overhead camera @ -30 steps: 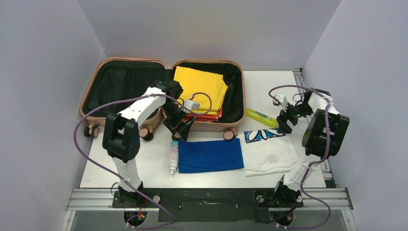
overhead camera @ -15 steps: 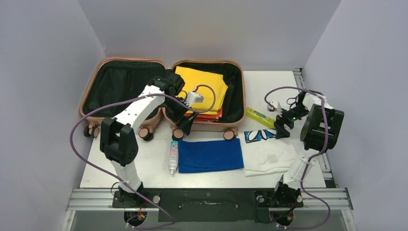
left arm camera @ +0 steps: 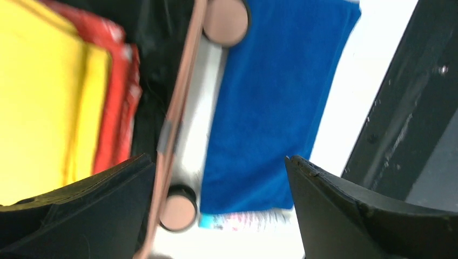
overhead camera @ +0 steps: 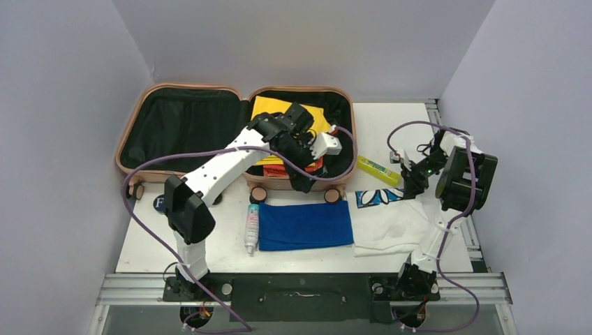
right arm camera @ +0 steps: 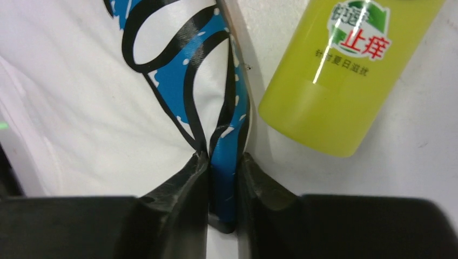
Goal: Pack the luggage
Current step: Pick up the clothes at the center of the board, then place the clothes in the luggage.
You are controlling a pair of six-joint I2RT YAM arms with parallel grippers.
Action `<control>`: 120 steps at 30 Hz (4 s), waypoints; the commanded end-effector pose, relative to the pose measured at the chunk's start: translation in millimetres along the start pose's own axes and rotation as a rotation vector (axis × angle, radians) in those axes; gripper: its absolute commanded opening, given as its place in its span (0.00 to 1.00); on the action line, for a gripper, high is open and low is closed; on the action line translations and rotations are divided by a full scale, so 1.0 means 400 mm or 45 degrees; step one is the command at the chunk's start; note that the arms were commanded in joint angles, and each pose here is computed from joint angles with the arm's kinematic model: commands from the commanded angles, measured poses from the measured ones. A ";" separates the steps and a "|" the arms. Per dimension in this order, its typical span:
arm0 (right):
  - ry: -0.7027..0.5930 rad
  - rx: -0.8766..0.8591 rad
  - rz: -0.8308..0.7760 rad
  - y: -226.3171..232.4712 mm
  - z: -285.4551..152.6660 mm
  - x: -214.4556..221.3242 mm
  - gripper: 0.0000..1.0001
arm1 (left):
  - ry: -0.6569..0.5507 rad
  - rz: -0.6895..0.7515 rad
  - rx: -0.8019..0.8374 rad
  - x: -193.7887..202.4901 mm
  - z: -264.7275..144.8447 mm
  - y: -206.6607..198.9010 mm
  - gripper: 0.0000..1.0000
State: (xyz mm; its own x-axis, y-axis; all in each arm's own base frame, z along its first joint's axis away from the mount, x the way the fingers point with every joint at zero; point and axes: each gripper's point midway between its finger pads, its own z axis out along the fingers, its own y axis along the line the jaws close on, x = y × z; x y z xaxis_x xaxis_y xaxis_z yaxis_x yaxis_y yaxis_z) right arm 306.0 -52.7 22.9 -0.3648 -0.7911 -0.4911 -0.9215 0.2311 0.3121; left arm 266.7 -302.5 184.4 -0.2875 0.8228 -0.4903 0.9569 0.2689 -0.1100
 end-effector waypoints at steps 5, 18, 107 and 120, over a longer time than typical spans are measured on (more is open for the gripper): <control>0.053 -0.059 0.100 0.018 -0.004 0.061 0.05 | -0.202 0.279 0.090 -0.244 0.097 -0.022 0.96; 0.082 0.269 0.035 0.040 -0.098 0.098 0.05 | -0.342 0.578 0.254 -0.379 0.369 -0.129 0.96; -0.685 1.481 0.219 0.177 -0.492 -0.035 0.90 | -0.180 0.812 -1.103 -0.567 0.040 0.147 0.00; -0.698 1.507 0.210 0.207 -0.514 -0.067 0.90 | -0.270 0.220 -1.228 -0.366 -0.108 0.611 0.00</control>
State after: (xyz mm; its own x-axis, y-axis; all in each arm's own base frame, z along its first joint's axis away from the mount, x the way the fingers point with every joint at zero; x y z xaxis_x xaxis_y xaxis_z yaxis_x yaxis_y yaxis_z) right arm 266.8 -133.1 212.2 -0.2756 -0.4280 -0.8607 -0.3200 0.8852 -0.3376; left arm 494.9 -395.8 206.9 0.0755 0.9086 -0.4107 0.6467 0.2689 0.7137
